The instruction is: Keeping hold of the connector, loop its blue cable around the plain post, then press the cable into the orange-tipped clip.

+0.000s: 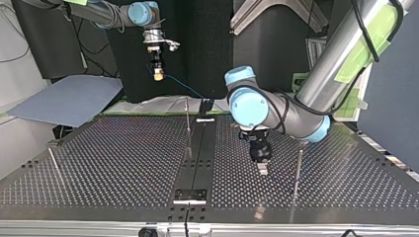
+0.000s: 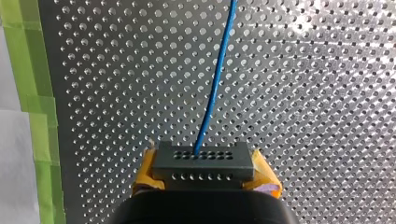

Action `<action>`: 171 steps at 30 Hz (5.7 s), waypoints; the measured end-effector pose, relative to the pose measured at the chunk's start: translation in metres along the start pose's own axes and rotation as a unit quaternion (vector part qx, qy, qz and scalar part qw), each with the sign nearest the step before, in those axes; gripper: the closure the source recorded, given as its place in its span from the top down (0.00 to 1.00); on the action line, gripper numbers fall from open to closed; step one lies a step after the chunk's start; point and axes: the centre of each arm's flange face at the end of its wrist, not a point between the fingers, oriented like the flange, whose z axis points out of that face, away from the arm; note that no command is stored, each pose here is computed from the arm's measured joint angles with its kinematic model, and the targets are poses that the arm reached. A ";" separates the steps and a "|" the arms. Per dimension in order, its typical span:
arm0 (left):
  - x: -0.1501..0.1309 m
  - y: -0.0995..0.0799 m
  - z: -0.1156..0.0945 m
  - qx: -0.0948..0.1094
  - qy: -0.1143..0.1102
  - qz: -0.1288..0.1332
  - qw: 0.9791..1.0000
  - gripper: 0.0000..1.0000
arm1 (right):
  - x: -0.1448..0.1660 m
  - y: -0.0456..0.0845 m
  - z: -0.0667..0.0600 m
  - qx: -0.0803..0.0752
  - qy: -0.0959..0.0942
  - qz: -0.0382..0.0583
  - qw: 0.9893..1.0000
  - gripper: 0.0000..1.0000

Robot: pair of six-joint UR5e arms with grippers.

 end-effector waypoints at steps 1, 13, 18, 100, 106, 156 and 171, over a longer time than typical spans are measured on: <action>0.003 -0.002 0.001 -0.001 0.001 0.002 1.000 1.00 | 0.000 0.000 0.000 0.000 0.000 0.000 1.000 0.00; 0.039 -0.029 0.018 -0.004 0.010 0.020 1.000 1.00 | 0.000 -0.002 0.000 0.002 0.000 0.000 1.000 0.00; 0.040 -0.031 0.022 -0.014 0.005 0.015 1.000 1.00 | 0.000 -0.002 0.000 0.002 0.000 0.000 1.000 0.00; 0.237 -0.143 -0.018 0.043 0.108 0.149 0.982 1.00 | 0.003 -0.026 -0.005 0.051 0.009 -0.005 0.999 0.00; 0.257 -0.152 -0.024 0.054 0.118 0.167 0.977 1.00 | 0.003 -0.026 -0.004 0.052 0.010 -0.005 0.999 0.00; 0.350 -0.183 -0.042 0.116 0.171 0.134 0.969 1.00 | 0.002 -0.028 0.000 0.056 0.002 -0.002 0.998 0.00; 0.357 -0.185 -0.034 0.154 0.180 0.054 0.970 1.00 | 0.000 -0.035 0.009 0.101 -0.018 -0.001 0.995 0.00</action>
